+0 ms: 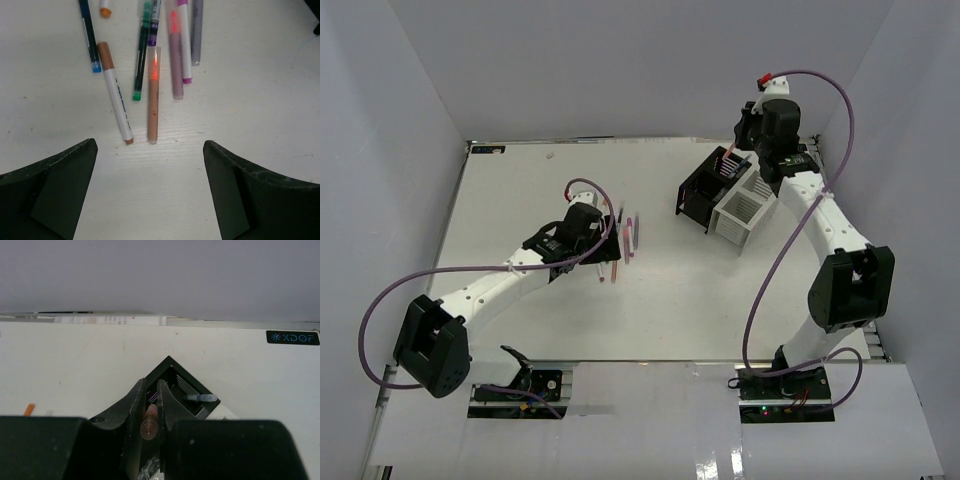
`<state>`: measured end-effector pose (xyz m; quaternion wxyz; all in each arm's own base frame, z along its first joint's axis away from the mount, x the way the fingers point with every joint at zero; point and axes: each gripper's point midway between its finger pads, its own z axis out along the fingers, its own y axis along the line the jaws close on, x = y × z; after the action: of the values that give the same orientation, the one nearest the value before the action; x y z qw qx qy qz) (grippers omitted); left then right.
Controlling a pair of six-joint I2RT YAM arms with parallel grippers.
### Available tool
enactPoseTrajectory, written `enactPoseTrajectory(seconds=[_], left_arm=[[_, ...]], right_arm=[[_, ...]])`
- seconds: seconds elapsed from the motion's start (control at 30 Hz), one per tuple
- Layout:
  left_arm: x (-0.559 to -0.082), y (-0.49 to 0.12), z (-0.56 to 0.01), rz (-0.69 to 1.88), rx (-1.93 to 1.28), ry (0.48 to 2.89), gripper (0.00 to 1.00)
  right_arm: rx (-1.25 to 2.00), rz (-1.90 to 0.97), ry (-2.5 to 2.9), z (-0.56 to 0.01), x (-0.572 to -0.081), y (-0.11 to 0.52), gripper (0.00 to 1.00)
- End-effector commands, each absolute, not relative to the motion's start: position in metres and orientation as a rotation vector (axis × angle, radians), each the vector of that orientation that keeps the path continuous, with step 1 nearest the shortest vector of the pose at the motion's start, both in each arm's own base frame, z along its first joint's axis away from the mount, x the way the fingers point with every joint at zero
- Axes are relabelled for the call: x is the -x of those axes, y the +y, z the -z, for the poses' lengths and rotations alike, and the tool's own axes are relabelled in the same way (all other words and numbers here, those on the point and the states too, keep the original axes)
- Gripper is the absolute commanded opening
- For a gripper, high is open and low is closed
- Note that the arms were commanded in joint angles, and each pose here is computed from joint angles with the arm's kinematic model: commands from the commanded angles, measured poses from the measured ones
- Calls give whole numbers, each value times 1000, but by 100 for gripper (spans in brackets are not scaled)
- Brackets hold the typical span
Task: Sort the stationery into containers
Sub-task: Place the pen in the storage box, then pick up the pen from the center of the board.
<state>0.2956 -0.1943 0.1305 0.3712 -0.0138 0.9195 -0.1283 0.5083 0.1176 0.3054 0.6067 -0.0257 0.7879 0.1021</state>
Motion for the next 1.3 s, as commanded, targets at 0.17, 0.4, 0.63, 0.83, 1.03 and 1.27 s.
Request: enactPoseTrajectory(seconds=[0.17, 0.4, 0.63, 0.83, 1.03, 1.27], left_arm=[[-279, -176, -100, 256, 207, 2490, 98], [-278, -172, -86, 224, 252, 2527, 98], [-278, -172, -63, 187, 279, 2590, 88], [-278, -170, -45, 145, 302, 2629, 74], [-286, -174, -34, 119, 297, 2646, 63], [-298, -179, -25, 99, 282, 2659, 53]], right_arm=[[6, -116, 1726, -296, -557, 101, 12], [14, -125, 1809, -252, -568, 106, 31], [17, -113, 1819, -256, -556, 101, 55], [34, -138, 1809, -288, -517, 98, 88], [72, -232, 1776, -305, -466, 103, 96], [110, -288, 1807, -290, -422, 104, 96]])
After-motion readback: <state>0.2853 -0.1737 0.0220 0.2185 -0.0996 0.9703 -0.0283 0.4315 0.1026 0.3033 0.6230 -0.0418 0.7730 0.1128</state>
